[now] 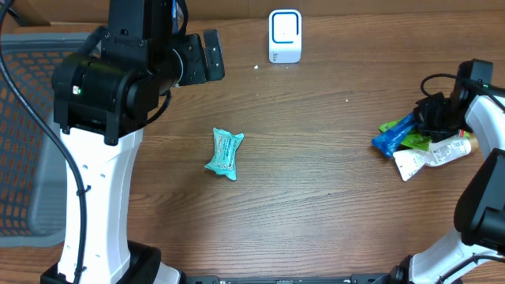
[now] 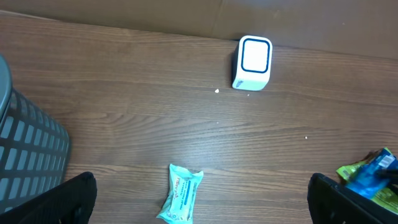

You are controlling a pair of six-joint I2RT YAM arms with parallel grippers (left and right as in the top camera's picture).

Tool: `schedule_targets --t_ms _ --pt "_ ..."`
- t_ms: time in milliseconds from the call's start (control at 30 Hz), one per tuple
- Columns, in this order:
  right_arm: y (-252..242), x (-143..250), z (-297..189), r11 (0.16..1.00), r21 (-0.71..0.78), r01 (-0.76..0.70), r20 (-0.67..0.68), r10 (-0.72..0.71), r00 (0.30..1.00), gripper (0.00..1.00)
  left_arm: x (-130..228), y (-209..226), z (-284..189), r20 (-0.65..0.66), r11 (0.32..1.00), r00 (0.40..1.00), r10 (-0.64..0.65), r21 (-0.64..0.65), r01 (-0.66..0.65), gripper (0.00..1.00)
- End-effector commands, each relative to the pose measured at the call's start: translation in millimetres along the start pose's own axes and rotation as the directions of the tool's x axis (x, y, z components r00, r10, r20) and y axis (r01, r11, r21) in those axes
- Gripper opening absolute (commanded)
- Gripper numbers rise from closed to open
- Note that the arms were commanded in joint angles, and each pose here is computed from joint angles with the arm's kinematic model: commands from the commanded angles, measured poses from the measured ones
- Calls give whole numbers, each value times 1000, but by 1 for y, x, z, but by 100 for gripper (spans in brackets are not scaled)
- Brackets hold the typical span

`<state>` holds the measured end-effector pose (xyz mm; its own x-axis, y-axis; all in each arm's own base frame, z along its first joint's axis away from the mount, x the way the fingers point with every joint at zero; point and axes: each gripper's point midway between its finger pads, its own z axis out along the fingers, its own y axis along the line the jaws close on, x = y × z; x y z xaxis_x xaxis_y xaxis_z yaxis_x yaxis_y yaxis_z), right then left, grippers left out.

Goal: Scan the item barcode
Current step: 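Carry the blue packet right and drop it on the pile, then reach the right gripper to the mint wipes pack and grasp it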

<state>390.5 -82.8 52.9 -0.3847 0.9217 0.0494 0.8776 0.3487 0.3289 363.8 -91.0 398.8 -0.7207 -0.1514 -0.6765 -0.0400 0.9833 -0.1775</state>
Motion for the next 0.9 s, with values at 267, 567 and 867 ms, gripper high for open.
schedule_targets --t_ms 267,567,867 --pt "62 4 -41 930 -248 270 -18 -283 959 69 -6 2 -10 34 1000 999 13 -2 -13 100" --pt "88 49 -69 818 -390 422 -100 -493 864 67 -6 2 -10 34 1000 999 13 -2 -13 100" --pt "116 152 -57 631 -402 663 -129 -756 642 75 -6 2 -10 34 1000 999 13 -2 -13 100"
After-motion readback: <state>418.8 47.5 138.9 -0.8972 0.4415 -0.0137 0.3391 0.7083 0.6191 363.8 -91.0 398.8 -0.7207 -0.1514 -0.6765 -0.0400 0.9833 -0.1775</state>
